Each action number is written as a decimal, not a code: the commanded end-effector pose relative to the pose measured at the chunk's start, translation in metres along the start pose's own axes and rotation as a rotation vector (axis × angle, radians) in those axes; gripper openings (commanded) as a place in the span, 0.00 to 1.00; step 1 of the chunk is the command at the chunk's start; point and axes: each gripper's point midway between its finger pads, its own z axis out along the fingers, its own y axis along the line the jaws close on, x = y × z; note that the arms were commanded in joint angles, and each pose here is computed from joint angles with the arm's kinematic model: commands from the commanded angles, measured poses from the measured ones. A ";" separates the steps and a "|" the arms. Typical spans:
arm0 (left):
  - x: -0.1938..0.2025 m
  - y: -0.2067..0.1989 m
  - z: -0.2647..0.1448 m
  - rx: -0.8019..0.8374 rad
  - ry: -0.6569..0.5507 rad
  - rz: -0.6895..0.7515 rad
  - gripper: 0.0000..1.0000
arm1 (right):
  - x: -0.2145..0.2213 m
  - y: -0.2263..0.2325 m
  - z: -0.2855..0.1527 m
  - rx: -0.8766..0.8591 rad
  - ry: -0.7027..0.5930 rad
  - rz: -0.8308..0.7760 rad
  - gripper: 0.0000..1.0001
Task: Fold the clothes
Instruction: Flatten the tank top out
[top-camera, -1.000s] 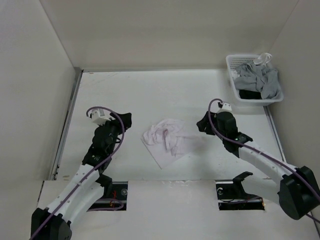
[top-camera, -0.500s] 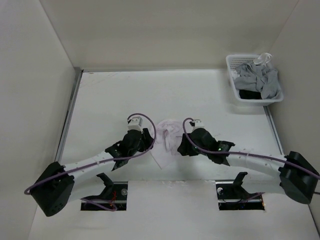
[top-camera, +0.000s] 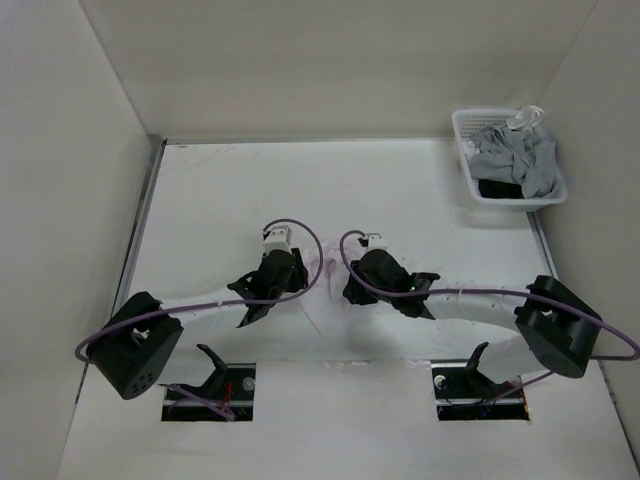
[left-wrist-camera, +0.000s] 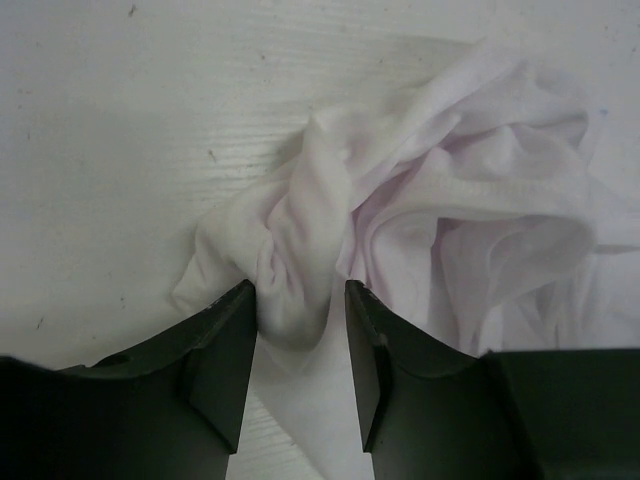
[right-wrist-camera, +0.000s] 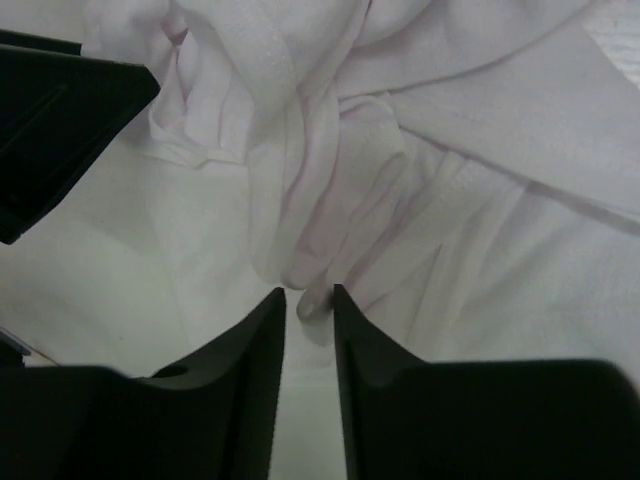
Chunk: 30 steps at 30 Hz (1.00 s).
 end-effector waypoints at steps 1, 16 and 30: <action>-0.031 -0.024 0.005 0.057 -0.090 -0.007 0.36 | -0.018 0.014 0.007 -0.017 -0.055 -0.007 0.27; -0.031 -0.038 0.004 0.120 -0.066 -0.056 0.26 | -0.021 0.011 0.002 0.006 -0.061 -0.004 0.06; -0.219 -0.083 -0.128 0.388 -0.482 -0.300 0.03 | -0.208 0.073 -0.261 -0.252 -0.728 -0.063 0.04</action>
